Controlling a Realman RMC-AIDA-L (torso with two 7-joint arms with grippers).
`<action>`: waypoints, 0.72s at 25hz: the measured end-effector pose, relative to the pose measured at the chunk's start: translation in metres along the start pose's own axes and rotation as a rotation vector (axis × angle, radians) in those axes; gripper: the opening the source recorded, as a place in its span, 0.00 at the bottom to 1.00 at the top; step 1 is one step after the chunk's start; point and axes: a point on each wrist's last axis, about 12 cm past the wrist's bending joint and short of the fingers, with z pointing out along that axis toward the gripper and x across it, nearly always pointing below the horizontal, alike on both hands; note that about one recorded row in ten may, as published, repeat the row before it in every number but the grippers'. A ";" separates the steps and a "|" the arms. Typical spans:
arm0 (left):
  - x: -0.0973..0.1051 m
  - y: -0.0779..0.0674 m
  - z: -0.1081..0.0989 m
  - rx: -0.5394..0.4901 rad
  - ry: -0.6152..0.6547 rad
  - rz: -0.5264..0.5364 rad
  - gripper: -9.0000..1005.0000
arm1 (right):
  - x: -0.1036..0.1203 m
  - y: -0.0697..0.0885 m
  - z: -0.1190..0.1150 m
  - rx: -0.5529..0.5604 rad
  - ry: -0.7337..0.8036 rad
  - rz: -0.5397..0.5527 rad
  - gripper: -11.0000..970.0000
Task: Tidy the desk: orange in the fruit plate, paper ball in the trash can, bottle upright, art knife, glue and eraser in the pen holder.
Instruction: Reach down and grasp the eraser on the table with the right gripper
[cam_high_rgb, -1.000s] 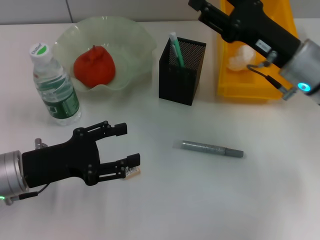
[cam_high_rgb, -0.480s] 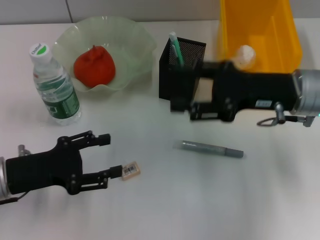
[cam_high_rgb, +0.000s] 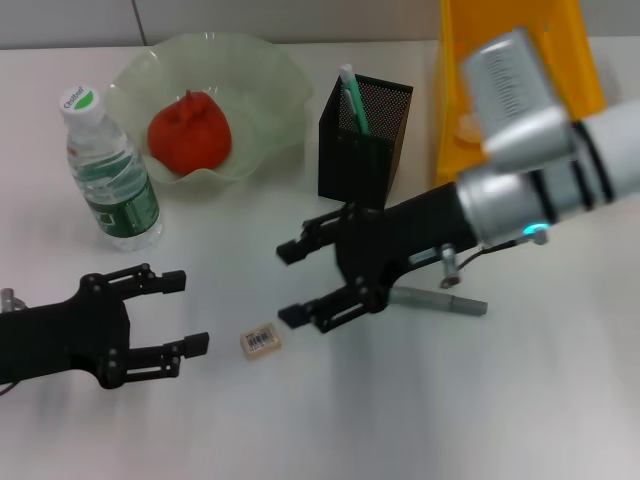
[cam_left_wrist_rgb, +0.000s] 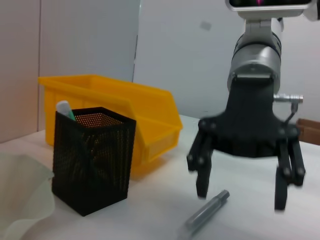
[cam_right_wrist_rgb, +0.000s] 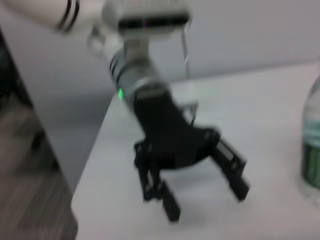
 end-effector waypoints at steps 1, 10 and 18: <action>0.000 0.000 -0.001 -0.001 0.001 0.001 0.81 | 0.000 0.000 0.000 0.000 0.000 0.000 0.77; -0.002 0.002 0.000 -0.001 0.002 0.001 0.81 | -0.008 -0.001 0.028 -0.011 0.116 -0.105 0.77; -0.004 0.003 0.002 0.000 -0.001 0.007 0.81 | -0.010 0.004 0.051 -0.016 0.214 -0.216 0.74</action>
